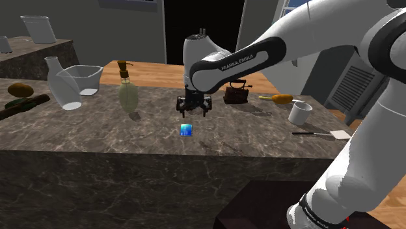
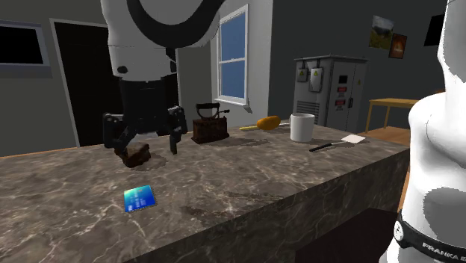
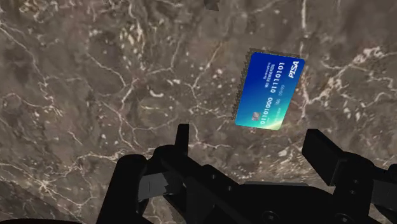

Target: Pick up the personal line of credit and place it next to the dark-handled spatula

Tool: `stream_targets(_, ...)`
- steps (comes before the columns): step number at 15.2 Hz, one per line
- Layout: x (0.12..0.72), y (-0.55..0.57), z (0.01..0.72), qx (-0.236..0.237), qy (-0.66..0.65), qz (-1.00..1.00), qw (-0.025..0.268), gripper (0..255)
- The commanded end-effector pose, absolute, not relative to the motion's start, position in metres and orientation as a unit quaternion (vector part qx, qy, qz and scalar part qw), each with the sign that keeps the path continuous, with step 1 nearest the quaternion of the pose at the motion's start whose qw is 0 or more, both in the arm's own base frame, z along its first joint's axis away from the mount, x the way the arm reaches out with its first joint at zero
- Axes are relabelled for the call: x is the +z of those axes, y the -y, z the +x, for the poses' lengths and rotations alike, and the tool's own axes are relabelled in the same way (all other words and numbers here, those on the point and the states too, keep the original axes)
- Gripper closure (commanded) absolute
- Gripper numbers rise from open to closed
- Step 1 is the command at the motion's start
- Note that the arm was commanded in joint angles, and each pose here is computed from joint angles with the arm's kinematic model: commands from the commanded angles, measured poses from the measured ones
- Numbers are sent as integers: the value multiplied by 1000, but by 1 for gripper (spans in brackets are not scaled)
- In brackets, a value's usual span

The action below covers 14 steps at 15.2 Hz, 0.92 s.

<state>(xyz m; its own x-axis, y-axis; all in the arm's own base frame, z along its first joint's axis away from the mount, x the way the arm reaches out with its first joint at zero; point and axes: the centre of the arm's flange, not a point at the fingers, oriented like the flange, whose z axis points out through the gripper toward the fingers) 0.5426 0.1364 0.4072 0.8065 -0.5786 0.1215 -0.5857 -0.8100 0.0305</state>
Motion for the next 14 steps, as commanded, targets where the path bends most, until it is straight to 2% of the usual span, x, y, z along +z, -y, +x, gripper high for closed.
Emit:
stream_targets(1, 392, -142, 562, 58, 329, 942, 36, 0)
stream_targets(4, 376, -146, 588, 63, 352, 933, 39, 0)
stream_targets(14, 336, -141, 591, 63, 352, 933, 39, 0)
